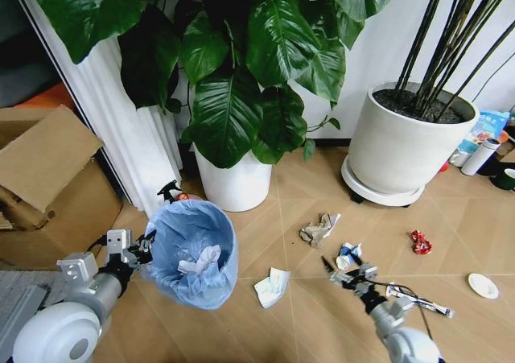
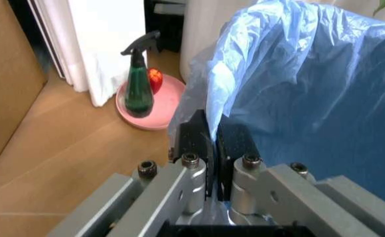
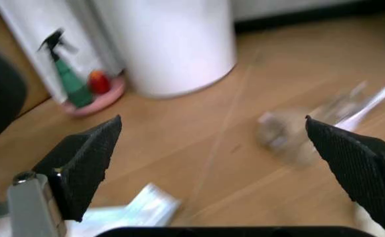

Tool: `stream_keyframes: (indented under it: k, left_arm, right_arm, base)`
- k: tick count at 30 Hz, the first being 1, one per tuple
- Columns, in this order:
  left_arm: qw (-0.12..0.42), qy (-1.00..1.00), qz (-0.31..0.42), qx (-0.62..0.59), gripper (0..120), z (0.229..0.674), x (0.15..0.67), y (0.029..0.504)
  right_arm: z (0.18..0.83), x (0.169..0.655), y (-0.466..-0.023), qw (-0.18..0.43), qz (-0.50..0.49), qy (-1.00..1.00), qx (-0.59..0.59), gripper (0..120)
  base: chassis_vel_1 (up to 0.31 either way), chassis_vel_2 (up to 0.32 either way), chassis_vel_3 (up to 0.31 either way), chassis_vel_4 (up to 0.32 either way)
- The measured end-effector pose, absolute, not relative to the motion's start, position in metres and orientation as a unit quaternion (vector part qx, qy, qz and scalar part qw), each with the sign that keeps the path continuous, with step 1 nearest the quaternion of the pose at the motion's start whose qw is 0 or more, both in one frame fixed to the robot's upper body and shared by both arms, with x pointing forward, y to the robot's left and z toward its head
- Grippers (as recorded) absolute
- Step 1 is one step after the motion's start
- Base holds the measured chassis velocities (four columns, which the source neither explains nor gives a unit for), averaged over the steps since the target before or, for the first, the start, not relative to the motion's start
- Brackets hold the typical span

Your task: Pick up the trash bin and place the garbage on the floor into it.

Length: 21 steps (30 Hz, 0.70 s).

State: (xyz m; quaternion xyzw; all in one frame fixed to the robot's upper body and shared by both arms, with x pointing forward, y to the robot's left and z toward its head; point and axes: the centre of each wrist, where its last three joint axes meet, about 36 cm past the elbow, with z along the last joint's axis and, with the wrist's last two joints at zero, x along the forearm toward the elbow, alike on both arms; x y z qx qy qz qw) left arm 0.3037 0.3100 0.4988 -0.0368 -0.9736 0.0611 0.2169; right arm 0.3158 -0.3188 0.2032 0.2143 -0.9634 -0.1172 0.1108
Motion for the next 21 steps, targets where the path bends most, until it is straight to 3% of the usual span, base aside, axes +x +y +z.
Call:
stream_keyframes:
  k: [12,21]
  left_arm:
    - [0.224,-0.972,0.058,-0.033,0,0.495,0.305,0.313]
    - [0.223,-0.973,0.059,-0.032,0,0.496,0.308,0.315]
  right_arm:
    - [0.166,0.337,-0.226,0.208,-0.128,-0.948,0.205,100]
    - [0.161,0.343,-0.208,0.243,-0.112,-0.947,0.177,100]
  base:
    - [0.0,0.0,0.0,0.0]
    - [0.0,0.0,0.0,0.0]
